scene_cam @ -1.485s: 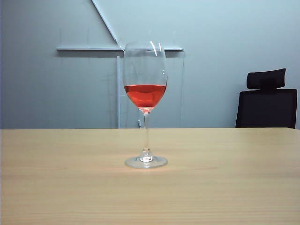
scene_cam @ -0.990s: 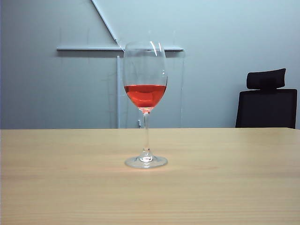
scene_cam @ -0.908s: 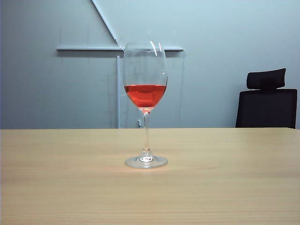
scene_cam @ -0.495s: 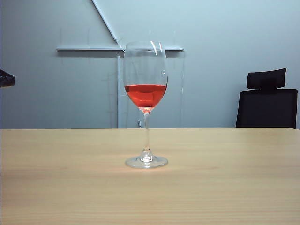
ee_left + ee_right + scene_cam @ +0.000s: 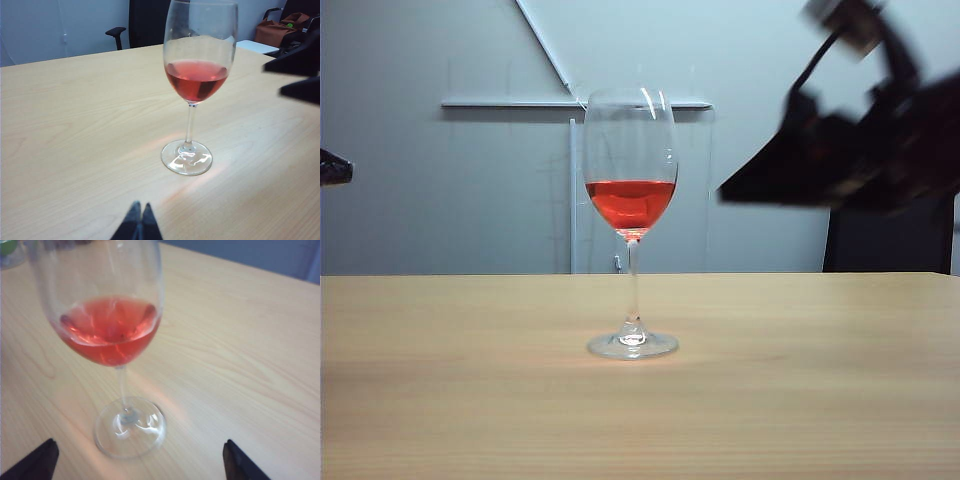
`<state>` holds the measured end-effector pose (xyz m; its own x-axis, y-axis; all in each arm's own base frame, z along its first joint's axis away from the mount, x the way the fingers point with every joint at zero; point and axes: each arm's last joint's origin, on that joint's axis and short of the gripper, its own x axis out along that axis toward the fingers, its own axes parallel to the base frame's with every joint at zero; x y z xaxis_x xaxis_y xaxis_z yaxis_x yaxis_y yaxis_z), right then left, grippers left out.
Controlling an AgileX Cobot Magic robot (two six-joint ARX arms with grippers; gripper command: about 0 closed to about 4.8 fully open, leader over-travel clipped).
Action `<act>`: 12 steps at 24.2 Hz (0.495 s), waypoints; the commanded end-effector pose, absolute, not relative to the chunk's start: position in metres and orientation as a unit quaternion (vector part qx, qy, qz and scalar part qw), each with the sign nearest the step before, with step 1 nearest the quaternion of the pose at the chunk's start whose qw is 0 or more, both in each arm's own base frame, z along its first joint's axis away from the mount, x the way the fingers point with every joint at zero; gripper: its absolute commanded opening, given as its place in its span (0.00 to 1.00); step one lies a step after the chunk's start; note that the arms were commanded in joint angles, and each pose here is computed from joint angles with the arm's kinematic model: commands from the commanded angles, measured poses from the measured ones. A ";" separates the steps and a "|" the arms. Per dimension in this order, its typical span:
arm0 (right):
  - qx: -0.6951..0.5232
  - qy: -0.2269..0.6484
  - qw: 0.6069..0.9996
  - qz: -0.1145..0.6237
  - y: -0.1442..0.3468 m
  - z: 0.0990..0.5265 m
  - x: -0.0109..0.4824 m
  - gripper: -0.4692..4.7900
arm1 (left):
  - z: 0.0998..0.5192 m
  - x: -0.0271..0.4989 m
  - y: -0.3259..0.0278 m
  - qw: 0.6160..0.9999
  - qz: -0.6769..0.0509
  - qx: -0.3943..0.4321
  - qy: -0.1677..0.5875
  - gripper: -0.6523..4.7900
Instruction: Gently pick up the goblet, rotate it counterclockwise for two full turns (viewing from above), and then place it back on the table.
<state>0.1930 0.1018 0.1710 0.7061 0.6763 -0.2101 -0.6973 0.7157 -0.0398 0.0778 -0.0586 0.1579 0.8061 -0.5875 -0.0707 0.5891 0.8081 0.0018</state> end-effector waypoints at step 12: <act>-0.016 0.047 0.873 0.485 0.145 0.147 0.266 1.00 | 0.159 0.078 -0.059 0.950 -0.310 0.011 0.030 0.11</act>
